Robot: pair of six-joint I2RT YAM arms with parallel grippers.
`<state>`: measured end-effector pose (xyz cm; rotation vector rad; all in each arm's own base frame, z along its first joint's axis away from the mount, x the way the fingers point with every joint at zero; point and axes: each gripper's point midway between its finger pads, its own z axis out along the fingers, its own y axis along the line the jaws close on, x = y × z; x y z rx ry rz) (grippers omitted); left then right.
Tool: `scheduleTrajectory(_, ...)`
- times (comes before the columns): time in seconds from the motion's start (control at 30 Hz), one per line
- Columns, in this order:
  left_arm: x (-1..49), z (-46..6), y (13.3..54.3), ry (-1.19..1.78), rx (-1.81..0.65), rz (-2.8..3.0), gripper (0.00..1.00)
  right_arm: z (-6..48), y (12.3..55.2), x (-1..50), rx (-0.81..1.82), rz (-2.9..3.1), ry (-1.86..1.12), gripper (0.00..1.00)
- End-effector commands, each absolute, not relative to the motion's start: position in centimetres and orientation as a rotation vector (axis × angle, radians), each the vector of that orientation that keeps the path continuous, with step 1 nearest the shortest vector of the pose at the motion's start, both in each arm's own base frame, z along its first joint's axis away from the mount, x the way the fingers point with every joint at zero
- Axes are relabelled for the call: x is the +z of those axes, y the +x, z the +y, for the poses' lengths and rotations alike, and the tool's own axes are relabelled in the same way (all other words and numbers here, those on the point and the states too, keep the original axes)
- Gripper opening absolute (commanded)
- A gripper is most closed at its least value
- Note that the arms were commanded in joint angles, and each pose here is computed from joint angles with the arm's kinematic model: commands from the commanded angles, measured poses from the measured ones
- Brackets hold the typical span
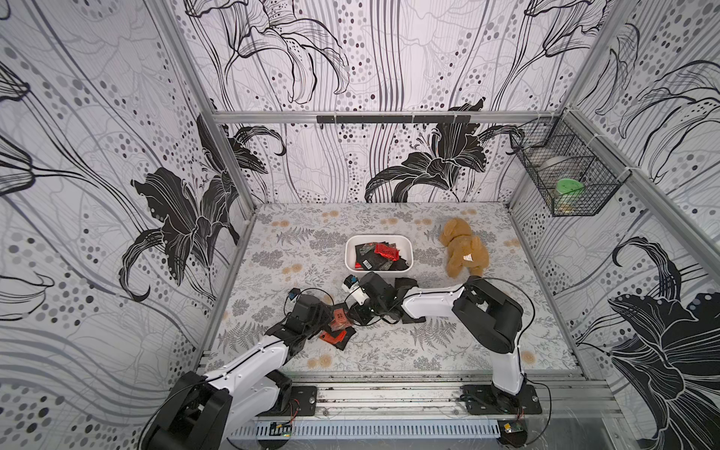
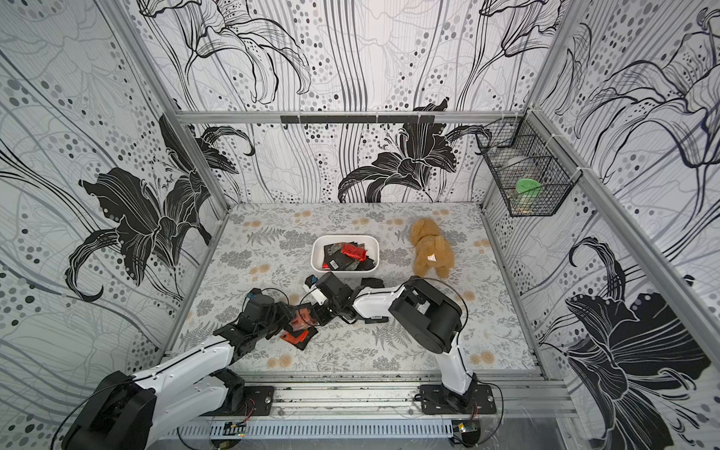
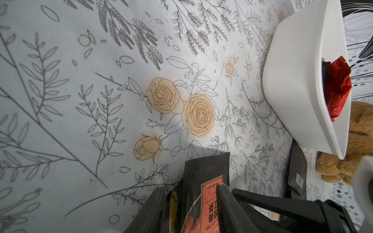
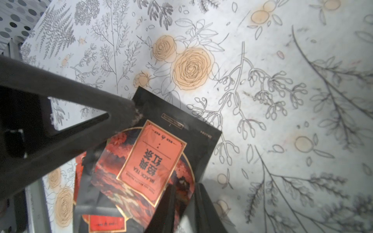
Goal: Put the tea bags into the storage box
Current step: Pick up the tea bag from the center of the board.
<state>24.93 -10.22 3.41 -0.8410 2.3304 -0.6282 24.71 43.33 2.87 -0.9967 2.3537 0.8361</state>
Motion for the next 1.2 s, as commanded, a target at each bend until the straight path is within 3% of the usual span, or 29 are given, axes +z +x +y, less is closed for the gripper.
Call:
scheduleTrajectory(0.0,4.1,-10.6,25.3,-0.844,-0.701,2.282,0.44,42.9,24.1,1.1,0.787,2.404,-1.04,0.22)
scheduleTrajectory(0.73,5.6,-14.2,26.3,-0.794,-0.929,2.226,0.28,42.5,23.9,1.5,0.782,2.392,-1.037,0.21)
scheduleTrajectory(0.97,4.5,-15.1,26.3,-0.775,-0.908,2.28,0.17,41.9,24.2,1.7,0.753,2.381,-1.01,0.22)
scheduleTrajectory(1.17,5.2,-14.8,26.2,-0.762,-0.885,2.285,0.0,40.4,25.9,4.0,0.67,2.294,-0.885,0.22)
